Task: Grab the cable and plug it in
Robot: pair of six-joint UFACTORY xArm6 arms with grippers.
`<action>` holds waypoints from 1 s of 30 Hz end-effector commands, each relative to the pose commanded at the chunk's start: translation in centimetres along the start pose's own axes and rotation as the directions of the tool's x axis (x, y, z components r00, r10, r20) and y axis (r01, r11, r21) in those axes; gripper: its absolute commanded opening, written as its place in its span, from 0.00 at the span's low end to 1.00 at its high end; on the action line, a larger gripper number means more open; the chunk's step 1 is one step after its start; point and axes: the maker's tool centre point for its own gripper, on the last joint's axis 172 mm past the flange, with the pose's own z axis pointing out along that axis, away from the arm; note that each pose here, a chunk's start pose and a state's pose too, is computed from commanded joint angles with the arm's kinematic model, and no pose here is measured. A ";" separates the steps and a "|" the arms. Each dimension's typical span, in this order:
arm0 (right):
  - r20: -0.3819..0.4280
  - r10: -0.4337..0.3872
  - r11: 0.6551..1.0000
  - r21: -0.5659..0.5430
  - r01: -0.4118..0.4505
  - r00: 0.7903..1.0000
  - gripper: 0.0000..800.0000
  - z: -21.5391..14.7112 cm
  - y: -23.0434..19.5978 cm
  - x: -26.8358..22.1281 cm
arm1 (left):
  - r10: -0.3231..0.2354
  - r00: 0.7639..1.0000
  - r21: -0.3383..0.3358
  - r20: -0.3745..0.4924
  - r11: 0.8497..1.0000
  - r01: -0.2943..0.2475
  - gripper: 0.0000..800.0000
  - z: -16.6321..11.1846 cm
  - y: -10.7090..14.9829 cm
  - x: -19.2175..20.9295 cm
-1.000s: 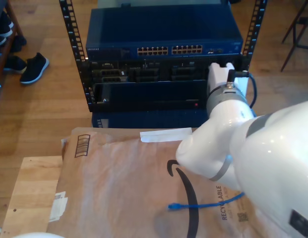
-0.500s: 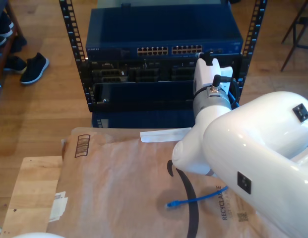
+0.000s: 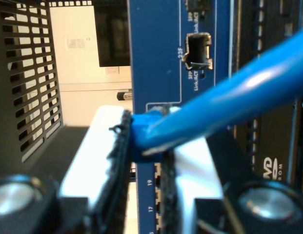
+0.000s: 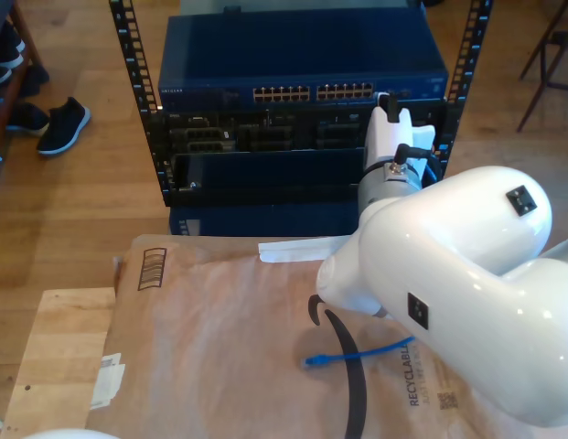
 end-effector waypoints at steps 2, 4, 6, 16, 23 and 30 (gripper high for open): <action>0.000 0.002 1.000 0.001 -0.002 1.000 0.00 0.0 0.0 0.0 | 0.001 1.000 0.001 0.000 1.000 -0.001 1.00 0.0 0.0 0.0; -0.002 -0.001 1.000 0.002 0.001 1.000 0.00 0.1 0.2 0.0 | 0.000 1.000 0.000 0.000 1.000 0.000 1.00 0.0 0.0 0.0; -0.007 -0.001 1.000 0.015 0.002 1.000 0.00 0.1 0.3 0.0 | 0.000 1.000 0.000 0.000 1.000 0.000 1.00 0.0 0.0 0.0; -0.013 0.026 0.998 0.065 -0.025 1.000 0.00 -0.5 1.1 0.3 | 0.000 1.000 0.000 0.000 1.000 0.000 1.00 0.0 0.0 0.0; 0.009 0.024 0.995 0.099 -0.025 1.000 0.00 -0.6 1.5 0.1 | 0.001 1.000 0.001 0.000 1.000 -0.001 1.00 0.0 0.0 0.0; 0.005 0.034 0.992 0.123 -0.034 0.999 0.00 0.3 0.8 0.2 | -0.001 1.000 0.001 0.000 1.000 0.001 1.00 0.0 0.0 0.0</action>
